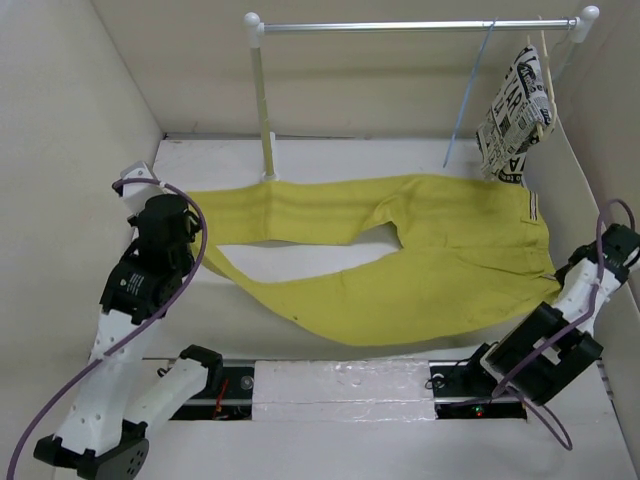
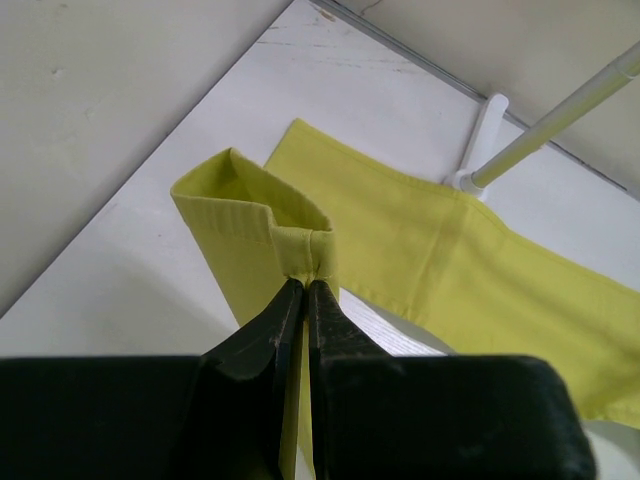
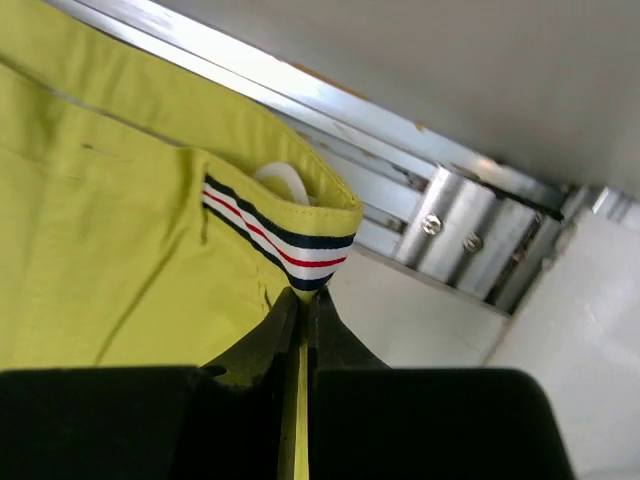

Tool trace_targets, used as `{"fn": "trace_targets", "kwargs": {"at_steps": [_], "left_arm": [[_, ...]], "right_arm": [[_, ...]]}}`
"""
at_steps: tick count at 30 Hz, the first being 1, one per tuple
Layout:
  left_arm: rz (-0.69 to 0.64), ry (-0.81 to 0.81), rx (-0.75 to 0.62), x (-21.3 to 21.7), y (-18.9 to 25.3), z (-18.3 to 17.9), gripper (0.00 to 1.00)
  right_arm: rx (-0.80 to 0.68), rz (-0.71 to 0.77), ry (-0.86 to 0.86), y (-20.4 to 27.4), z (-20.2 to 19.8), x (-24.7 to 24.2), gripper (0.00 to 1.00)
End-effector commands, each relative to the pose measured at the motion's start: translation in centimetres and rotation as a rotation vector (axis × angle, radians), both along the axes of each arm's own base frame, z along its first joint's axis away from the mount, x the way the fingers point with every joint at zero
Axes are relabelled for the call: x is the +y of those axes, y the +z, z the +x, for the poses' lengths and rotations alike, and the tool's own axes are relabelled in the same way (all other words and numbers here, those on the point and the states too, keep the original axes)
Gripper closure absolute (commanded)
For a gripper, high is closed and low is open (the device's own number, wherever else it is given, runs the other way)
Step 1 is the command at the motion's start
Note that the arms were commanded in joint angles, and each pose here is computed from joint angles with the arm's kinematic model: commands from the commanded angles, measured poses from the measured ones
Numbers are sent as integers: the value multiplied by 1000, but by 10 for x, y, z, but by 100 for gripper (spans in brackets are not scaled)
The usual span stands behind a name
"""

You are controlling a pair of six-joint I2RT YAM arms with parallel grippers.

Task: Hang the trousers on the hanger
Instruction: Fold the trousers at the center of the board.

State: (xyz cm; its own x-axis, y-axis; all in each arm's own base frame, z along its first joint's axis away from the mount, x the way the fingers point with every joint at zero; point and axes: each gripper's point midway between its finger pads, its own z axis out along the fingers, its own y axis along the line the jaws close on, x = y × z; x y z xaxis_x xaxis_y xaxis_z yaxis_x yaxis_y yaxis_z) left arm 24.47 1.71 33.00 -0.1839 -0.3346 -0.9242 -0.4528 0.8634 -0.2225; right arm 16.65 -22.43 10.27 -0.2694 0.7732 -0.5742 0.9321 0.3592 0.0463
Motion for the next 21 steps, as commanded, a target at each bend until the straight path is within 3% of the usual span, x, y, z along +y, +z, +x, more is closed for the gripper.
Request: {"fn": "trace_targets", "kwargs": {"at_steps": [1, 7, 14, 21], "left_arm": [[-1, 77, 13, 0, -17, 33, 100], [-49, 151, 138, 34, -59, 73, 100], [-66, 372, 329, 100, -118, 98, 100], [3, 497, 353, 131, -106, 153, 100]], "right_arm": [[-24, -47, 43, 38, 42, -14, 100], [-61, -41, 145, 59, 112, -18, 100], [-246, -19, 294, 82, 222, -22, 100], [-400, 1, 413, 91, 315, -27, 100]]}}
